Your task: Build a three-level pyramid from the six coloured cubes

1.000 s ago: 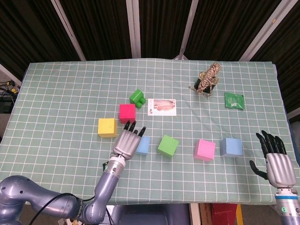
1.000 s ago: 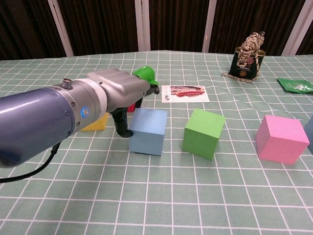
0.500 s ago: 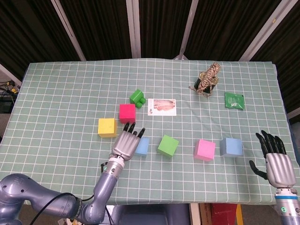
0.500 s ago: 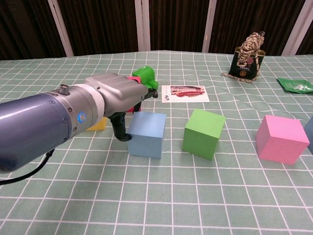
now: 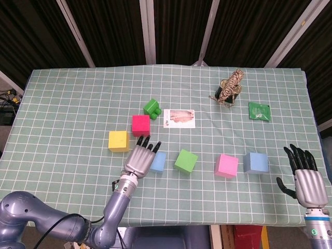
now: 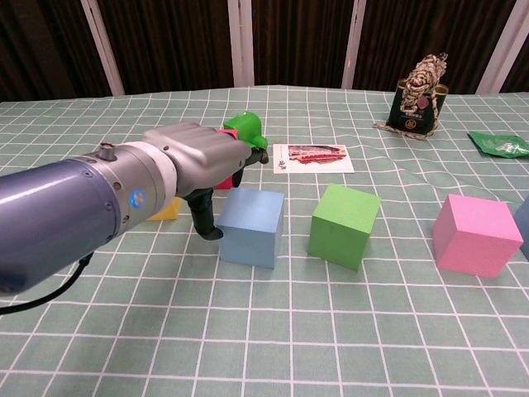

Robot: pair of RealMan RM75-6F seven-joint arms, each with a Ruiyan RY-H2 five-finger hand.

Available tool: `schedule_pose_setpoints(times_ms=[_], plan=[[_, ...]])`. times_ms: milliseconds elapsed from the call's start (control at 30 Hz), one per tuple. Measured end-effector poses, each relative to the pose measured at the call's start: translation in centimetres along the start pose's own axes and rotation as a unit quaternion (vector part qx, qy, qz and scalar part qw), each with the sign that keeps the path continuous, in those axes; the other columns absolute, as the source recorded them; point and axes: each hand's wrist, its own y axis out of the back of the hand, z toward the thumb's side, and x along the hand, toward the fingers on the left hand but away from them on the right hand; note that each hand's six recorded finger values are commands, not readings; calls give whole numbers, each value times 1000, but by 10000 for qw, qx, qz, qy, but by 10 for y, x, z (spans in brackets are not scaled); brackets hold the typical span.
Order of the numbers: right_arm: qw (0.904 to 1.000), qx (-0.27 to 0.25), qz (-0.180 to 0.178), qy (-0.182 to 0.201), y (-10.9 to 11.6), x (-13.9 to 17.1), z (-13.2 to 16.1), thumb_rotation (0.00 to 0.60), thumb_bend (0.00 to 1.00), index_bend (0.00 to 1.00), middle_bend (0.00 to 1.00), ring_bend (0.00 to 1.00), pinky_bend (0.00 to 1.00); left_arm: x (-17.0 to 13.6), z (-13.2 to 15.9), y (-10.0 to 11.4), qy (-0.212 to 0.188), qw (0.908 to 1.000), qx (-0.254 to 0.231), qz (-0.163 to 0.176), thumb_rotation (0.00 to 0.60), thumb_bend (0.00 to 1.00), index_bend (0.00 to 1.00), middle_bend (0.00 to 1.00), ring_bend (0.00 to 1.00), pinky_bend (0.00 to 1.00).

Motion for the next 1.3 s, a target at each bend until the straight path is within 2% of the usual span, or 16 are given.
schedule_pose_setpoints(times_ms=[200,400,600,733,867,1100,1300], plan=[[10000,15,6,7,0,0,1,600,350,0,0,0,0,-2,-5,4,56,10000,12,6,600,234,0,181,0,0],[10000,16,5,0,0,0,0,600,350,0,0,0,0,-5,-8,7,53,9999,-116,34,600,55,0,114,0,0],[10000,33,-3,-10,1,1,-1,600,350,0,0,0,0,-19,-21,29,-40,9983,-356,450,600,36,0,75,0,0],[10000,52,0,-2,1,1,-1,600,350,0,0,0,0,-40,-43,45,-67,9955,-377,863,600,35,0,58,0,0],[10000,86,13,27,1,2,0,600,350,0,0,0,0,-66,-71,51,-3,9918,-512,1173,600,35,0,54,0,0],[9999,117,44,82,0,3,3,600,350,0,0,0,0,-122,-131,33,315,9832,-928,1541,600,36,0,54,0,0],[9998,135,60,109,0,4,5,600,350,0,0,0,0,-175,-184,-1,775,9711,-1394,1777,600,36,0,55,0,0]])
